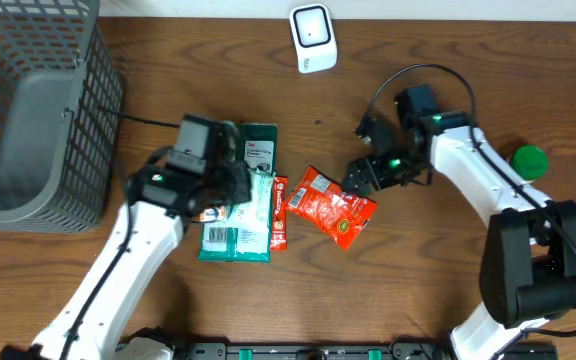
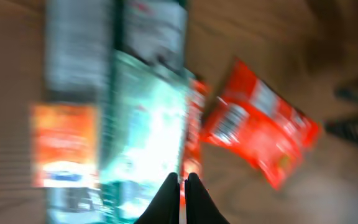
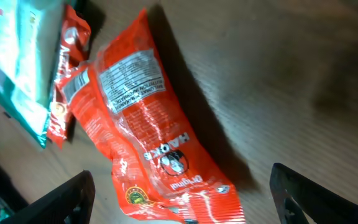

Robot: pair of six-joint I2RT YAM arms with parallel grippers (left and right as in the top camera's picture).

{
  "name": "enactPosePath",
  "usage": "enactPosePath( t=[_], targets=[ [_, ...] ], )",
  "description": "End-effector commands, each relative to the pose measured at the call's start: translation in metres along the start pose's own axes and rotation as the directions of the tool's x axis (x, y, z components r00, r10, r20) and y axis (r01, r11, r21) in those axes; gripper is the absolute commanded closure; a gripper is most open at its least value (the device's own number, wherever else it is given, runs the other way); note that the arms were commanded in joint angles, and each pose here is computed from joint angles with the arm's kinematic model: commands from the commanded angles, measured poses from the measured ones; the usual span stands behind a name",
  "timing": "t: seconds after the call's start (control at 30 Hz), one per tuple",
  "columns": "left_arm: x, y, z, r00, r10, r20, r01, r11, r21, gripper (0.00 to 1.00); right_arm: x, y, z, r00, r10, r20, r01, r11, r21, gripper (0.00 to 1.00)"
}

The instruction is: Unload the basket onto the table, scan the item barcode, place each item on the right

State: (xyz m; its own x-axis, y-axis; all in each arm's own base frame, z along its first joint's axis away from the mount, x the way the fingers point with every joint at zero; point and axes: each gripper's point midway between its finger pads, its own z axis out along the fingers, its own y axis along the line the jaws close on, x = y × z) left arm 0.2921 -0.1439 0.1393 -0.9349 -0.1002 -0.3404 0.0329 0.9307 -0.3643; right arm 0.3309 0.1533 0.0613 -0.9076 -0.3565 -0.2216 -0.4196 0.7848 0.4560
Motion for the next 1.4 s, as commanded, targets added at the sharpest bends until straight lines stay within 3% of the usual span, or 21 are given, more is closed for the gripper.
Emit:
enactPosePath(
  t=[0.0, 0.23, 0.47, 0.67, 0.87, 1.37],
  targets=[
    [0.024, -0.034, 0.019, 0.990, 0.040, -0.132, -0.025, 0.993, 0.113, 0.93, 0.000, 0.004, -0.007, 0.999, -0.022, 0.032, 0.025, 0.995, -0.098, 0.13],
    [0.062, -0.057, 0.069, 0.956, 0.090, -0.280, -0.063, 0.993, 0.104, 0.93, 0.007, -0.002, -0.008, 0.998, -0.027, 0.050, 0.034, 0.990, -0.137, 0.16],
    [0.064, -0.079, 0.105, 0.953, 0.162, -0.257, -0.125, 0.980, 0.153, 0.93, 0.011, 0.003, -0.001, 0.997, -0.023, 0.069, 0.036, 0.981, -0.189, 0.18],
    [0.071, -0.072, 0.128, 0.945, 0.152, -0.289, -0.120, 0.985, 0.126, 0.92, 0.013, 0.000, 0.005, 0.997, 0.002, 0.075, 0.012, 0.982, -0.187, 0.19],
    [0.070, -0.058, 0.138, 0.948, 0.143, -0.284, -0.133, 0.990, 0.056, 0.92, 0.018, -0.005, 0.015, 0.996, 0.027, 0.082, -0.012, 0.983, -0.185, 0.20],
    [0.069, -0.059, 0.139, 0.950, 0.145, -0.278, -0.134, 0.989, 0.060, 0.92, 0.028, -0.004, 0.030, 0.991, 0.087, 0.098, -0.063, 0.972, -0.225, 0.25]
  ],
)
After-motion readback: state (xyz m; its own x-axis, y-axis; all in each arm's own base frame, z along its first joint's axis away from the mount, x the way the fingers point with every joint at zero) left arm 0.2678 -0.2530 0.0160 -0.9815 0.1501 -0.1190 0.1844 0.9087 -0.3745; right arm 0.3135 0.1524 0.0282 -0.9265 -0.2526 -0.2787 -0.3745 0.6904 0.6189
